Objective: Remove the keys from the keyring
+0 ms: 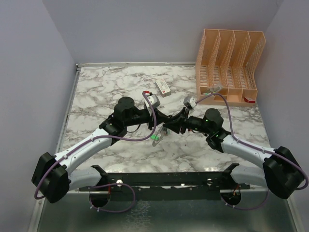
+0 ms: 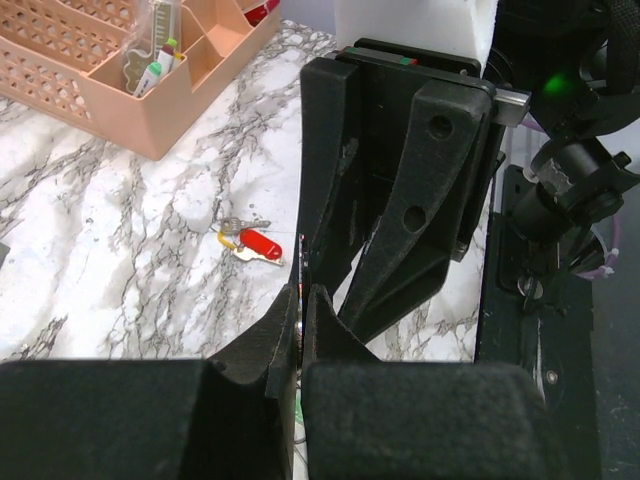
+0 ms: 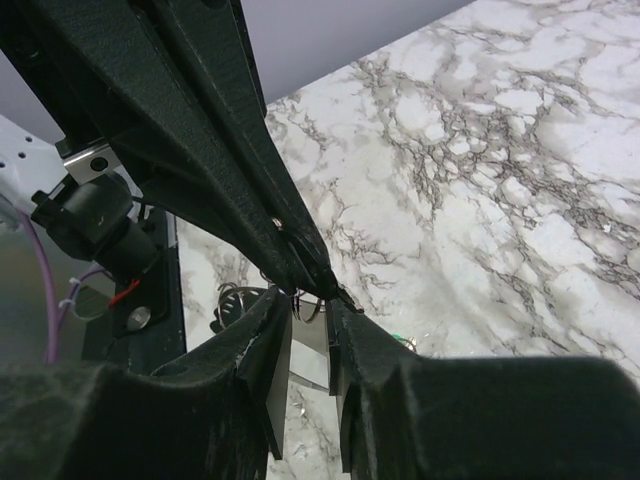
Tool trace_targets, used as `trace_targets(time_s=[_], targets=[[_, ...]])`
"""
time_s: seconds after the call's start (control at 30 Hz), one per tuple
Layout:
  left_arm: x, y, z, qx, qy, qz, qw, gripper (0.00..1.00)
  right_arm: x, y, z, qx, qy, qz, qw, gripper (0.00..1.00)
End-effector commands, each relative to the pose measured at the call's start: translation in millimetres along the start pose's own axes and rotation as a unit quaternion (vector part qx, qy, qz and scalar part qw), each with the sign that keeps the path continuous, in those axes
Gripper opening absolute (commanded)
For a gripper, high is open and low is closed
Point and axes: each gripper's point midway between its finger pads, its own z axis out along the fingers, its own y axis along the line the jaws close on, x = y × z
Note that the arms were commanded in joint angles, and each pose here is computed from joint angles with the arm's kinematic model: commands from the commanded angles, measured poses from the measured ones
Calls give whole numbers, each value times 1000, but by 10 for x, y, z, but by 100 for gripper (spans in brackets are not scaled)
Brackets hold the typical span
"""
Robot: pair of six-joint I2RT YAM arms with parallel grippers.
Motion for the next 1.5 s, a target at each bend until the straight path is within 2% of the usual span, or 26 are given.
trace_targets(time_s=[0.0, 0.13, 0.2, 0.63, 1.13, 1.47], targets=[[-82, -22, 11, 1, -18, 5, 1000, 0, 6, 54, 29, -18, -9, -3, 1000, 23], [-81, -1, 7, -6, -18, 4, 1000, 0, 32, 37, 23, -14, -12, -3, 1000, 6], [-80, 24, -4, -14, -18, 5, 1000, 0, 29, 33, 6, -9, -18, -5, 1000, 1], [-123, 330, -305, -148, -37, -2, 988, 0, 1, 58, -49, -7, -40, -7, 999, 1], [92, 325, -306, -157, -64, -78, 982, 0, -117, 148, -100, -16, -68, -1, 998, 1], [89, 491, -278, -193, -76, -85, 975, 0, -120, 336, -116, -69, -57, -21, 996, 1]])
